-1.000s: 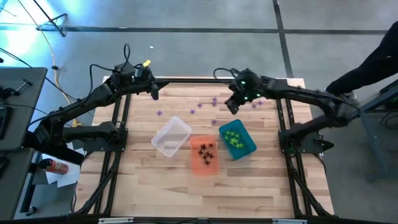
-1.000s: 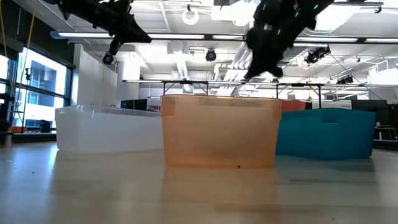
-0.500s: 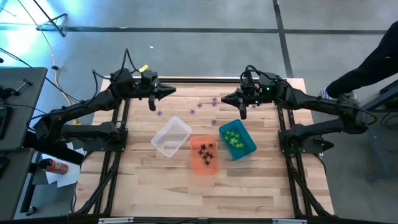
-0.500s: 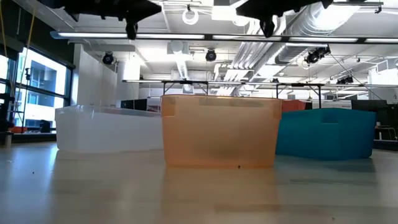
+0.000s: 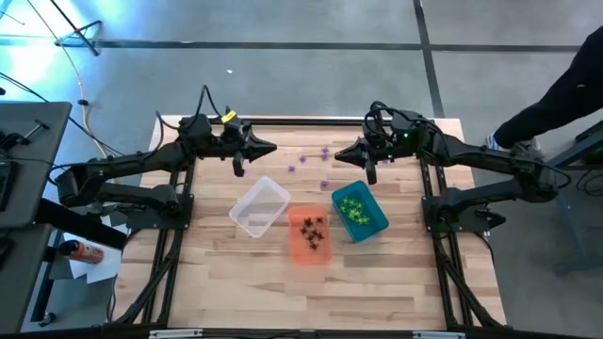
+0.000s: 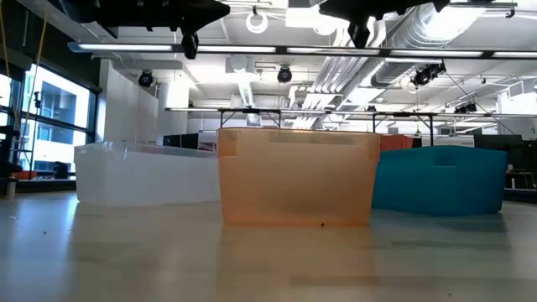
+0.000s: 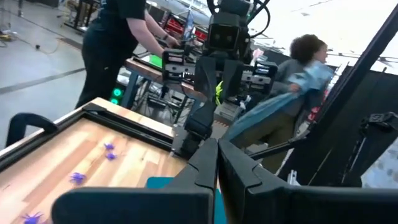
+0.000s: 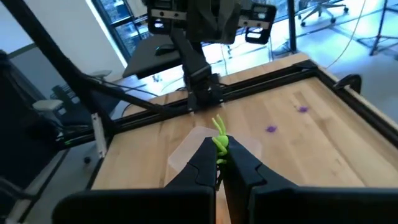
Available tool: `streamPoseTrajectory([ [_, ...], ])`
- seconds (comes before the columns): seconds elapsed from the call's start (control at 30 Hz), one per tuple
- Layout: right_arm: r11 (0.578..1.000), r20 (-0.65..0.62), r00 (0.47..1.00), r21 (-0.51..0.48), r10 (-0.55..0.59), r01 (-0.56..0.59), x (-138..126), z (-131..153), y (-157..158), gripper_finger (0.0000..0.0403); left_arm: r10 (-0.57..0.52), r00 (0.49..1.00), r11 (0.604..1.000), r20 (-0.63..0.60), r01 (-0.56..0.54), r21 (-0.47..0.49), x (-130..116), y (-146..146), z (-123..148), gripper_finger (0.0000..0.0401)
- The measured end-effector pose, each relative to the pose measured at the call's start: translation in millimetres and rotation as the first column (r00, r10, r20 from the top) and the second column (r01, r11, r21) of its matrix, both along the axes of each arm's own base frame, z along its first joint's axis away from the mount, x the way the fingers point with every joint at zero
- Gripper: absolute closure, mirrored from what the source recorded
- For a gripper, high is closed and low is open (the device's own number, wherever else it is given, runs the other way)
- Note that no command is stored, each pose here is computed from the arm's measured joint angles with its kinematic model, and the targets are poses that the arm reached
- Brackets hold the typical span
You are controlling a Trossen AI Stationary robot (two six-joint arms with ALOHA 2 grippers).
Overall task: Sort Halloween decoration
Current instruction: Put the green spider toy into the blue bin
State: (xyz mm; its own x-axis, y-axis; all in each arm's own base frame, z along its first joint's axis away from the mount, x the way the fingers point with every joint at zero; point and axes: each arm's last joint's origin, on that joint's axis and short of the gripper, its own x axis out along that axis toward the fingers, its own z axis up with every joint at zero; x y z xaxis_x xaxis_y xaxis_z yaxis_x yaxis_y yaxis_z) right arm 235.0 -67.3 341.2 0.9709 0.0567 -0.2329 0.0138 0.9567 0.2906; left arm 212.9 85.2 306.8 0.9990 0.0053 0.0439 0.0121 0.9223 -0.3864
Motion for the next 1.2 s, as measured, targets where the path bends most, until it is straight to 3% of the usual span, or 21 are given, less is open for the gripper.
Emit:
streamPoseTrajectory([
  [0.17, 0.996, -0.036, 0.998, 0.068, 0.059, -0.056, 0.8, -3.3, 8.6, 0.0402, -0.019, 1.000, 1.000, 0.002, 0.019, -0.022, 5.3, -2.2, -2.2, 0.0401],
  [0.3, 0.971, -0.215, 0.969, 0.226, 0.124, -0.074, -2.2, -19.5, 25.7, 0.0402, -0.030, 1.000, 0.999, 0.000, 0.030, -0.043, 5.6, -3.2, -2.5, 0.0401],
  [0.43, 0.934, -0.500, 0.836, 0.355, 0.226, -0.040, -6.1, -50.0, 47.1, 0.0402, -0.031, 0.999, 0.998, -0.006, 0.031, -0.046, 5.6, -3.2, -3.1, 0.0401],
  [0.53, 0.921, -0.633, 0.730, 0.389, 0.259, 0.011, -2.9, -68.6, 59.1, 0.0402, -0.031, 0.999, 0.998, -0.011, 0.030, -0.049, 5.6, -3.1, -3.6, 0.0401],
  [0.7, 0.968, -0.812, 0.578, 0.203, 0.081, 0.149, 9.4, -97.2, 63.4, 0.0402, -0.031, 0.999, 0.998, -0.038, 0.028, -0.060, 5.6, -3.1, -6.5, 0.0401],
  [0.9, 0.996, -0.874, 0.484, -0.003, -0.048, 0.093, 28.8, -120.0, 56.6, 0.0402, -0.031, 0.997, 0.998, -0.067, 0.027, -0.058, 5.6, -3.0, -9.5, 0.0401],
  [1.03, 0.997, -0.904, 0.424, -0.019, -0.051, 0.079, 37.1, -138.2, 51.9, 0.0389, -0.031, 0.997, 0.998, -0.074, 0.026, -0.061, 5.6, -3.0, -10.1, 0.0401],
  [1.2, 0.993, -0.916, 0.401, 0.023, -0.026, 0.117, 46.1, -153.4, 48.1, 0.0343, -0.031, 0.997, 0.998, -0.077, 0.026, -0.063, 5.6, -3.0, -10.5, 0.0401],
])
